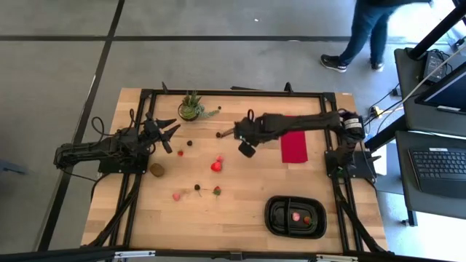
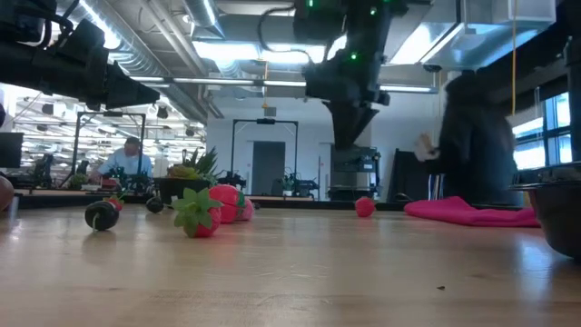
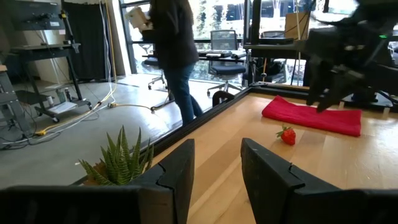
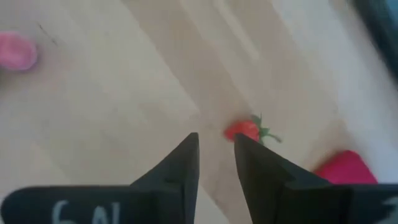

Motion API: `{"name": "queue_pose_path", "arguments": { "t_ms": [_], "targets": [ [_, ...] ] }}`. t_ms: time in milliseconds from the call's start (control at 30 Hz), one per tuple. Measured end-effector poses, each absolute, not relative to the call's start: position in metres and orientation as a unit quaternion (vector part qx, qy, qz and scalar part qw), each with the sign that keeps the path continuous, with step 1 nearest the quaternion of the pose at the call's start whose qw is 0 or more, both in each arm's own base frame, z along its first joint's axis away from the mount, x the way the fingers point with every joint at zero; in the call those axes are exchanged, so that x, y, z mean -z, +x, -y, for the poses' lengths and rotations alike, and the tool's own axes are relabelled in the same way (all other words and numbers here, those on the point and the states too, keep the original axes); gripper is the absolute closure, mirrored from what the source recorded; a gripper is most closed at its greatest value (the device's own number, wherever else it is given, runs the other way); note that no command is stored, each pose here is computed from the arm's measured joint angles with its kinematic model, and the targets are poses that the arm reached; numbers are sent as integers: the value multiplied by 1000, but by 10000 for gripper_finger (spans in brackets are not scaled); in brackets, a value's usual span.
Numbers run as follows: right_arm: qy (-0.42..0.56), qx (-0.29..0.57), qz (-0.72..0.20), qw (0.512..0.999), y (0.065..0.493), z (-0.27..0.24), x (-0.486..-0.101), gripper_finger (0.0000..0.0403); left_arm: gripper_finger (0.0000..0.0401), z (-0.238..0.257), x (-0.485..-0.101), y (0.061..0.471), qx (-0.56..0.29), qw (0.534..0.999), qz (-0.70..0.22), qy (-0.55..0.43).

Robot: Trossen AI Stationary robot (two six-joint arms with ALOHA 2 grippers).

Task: Pick and placing Produce into tupperware
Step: Put the strawberry into the right of the black bin

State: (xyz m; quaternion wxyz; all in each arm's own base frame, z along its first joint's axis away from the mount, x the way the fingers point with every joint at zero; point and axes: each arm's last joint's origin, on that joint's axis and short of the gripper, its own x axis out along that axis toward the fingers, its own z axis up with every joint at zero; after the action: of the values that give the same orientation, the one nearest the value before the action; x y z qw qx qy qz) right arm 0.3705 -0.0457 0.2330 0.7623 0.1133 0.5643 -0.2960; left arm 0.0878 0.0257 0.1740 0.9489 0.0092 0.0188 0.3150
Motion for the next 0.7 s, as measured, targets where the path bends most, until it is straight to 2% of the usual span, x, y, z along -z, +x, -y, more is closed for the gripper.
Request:
{"name": "queue_pose_path", "arguments": {
  "t_ms": [167,700],
  "targets": [
    [198,234,-590,747,363,79,-227,298,277,-26,-174,88,-315,949,-19,9],
    [260,234,-607,714,329,157,-223,298,277,-26,-174,88,-315,949,-19,9]
  ]
}}
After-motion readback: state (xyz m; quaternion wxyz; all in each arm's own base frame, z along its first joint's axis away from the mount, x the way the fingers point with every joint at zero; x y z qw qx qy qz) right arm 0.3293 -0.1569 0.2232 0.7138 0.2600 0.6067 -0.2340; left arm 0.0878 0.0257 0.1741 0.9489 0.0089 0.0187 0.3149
